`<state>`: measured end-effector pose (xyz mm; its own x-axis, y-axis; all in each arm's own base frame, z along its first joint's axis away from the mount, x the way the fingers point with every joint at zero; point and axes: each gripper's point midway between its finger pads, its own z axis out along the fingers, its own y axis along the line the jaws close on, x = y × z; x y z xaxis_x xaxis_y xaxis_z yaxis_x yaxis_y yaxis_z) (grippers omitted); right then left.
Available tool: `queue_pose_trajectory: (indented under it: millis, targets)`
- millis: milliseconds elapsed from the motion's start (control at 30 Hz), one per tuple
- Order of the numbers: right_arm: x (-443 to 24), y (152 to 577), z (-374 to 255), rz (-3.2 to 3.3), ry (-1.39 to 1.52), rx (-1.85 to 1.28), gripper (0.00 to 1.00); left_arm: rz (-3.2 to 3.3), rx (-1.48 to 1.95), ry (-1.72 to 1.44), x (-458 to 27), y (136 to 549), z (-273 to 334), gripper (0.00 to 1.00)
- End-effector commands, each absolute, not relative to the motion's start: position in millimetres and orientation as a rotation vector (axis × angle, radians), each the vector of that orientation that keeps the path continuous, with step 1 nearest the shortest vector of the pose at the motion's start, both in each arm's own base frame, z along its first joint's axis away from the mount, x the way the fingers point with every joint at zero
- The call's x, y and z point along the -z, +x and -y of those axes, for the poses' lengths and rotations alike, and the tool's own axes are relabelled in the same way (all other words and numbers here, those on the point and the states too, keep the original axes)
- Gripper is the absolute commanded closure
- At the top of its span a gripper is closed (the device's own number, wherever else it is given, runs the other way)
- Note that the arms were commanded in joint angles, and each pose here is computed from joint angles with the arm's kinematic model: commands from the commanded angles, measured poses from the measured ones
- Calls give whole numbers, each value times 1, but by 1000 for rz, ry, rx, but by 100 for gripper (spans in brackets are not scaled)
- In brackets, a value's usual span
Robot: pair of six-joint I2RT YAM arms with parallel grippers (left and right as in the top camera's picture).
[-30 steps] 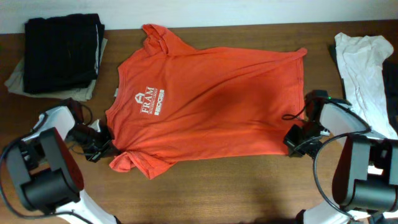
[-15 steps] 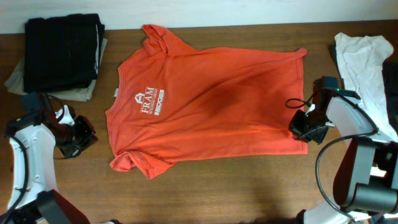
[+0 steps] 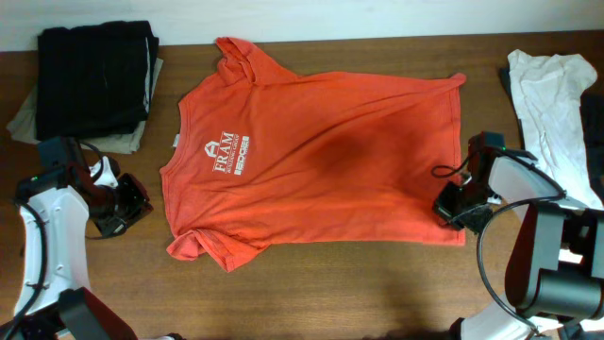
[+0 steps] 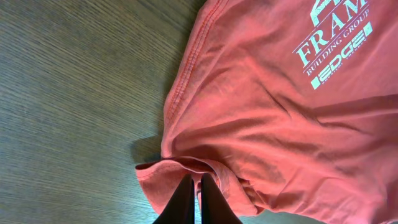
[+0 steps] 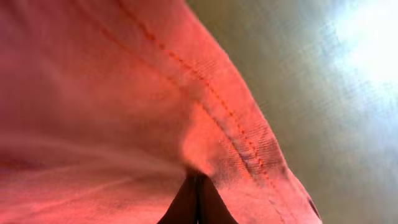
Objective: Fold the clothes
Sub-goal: 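Grasp the left hem corner with left gripper, right hem corner with right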
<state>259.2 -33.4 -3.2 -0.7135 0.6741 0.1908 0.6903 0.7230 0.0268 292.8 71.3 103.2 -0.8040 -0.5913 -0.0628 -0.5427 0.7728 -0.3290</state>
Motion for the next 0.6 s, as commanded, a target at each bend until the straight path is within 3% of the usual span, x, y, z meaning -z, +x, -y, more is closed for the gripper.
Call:
queue_pose_trajectory:
  millis: [0,267,467,533,567]
  targets:
    - [10,216,46,2582,-1214,-111,96,-2822,449,-917,-100,290,-69,95]
    - [-39,187,87,2545,-1404,-175,96,-2830,452,-922,-101,287,-68,99]
    - [-74,183,106,2687,-1468,65,96,-2783,475,-862,-119,289,-60,99]
    - [-85,194,94,2795,-1385,223,87,-2799,479,-805,-124,288,-48,99]
    - [-93,206,79,2865,-1308,394,50,-2860,496,-716,-124,284,-24,91]
